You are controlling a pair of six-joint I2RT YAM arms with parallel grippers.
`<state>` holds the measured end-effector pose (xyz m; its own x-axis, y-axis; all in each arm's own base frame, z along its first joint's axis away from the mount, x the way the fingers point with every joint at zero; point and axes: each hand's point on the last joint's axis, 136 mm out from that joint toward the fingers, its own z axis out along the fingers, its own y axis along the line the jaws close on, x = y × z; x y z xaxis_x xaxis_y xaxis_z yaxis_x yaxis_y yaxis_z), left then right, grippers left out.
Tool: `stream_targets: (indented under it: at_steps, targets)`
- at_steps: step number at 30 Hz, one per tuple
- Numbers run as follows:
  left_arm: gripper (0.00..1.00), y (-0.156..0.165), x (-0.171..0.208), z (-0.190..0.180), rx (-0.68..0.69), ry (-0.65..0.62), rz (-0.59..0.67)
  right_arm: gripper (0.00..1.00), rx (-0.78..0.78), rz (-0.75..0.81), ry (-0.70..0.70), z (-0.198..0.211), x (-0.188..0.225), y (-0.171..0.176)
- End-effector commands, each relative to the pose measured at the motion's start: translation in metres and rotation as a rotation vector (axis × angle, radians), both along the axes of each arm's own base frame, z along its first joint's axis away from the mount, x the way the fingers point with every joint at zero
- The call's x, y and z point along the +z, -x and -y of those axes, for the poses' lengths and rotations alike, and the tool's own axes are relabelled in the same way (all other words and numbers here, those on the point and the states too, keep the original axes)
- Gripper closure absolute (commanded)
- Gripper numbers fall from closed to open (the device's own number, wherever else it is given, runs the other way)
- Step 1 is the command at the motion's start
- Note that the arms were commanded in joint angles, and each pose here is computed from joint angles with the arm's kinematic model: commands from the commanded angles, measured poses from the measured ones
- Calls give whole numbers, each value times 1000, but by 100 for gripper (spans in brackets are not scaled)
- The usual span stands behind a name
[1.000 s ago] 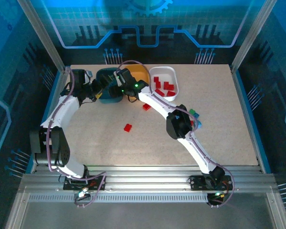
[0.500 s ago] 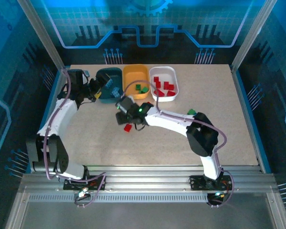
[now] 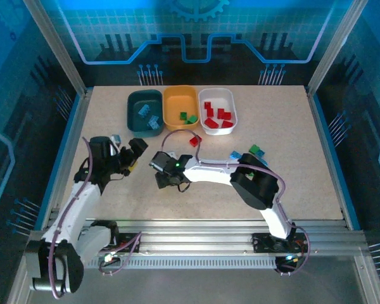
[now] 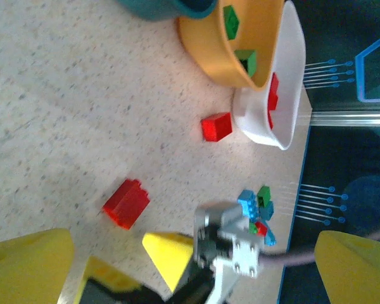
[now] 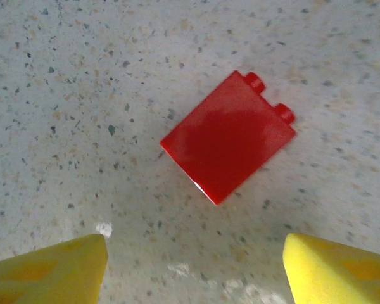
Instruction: Sort the legos into containers by color
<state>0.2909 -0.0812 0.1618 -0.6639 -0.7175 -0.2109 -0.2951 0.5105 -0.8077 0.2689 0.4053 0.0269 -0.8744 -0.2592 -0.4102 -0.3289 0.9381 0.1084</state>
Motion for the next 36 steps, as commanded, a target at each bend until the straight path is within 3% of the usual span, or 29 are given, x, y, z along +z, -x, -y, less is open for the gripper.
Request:
stream_targets:
  at_steps: [1,10,17,23,27,36]
  targets:
    - [1,13,2,1,-31,-29,13,26,8,5,-22,-15,-5,-10]
    - [1,27,2,-21,49,-112,-14,28,0,15,-9,-22,-14,-38]
    - [1,23,7,-38,118,-119,-4,29,-46,46,44,-14,-8,-67]
    - [1,17,7,-40,111,-123,-13,30,-29,29,47,-24,-26,-80]
    - [1,15,5,-42,113,-134,-15,35,-7,25,35,-34,-26,-81]
    - [1,12,4,-43,126,-113,-10,61,-7,64,102,-24,-28,-89]
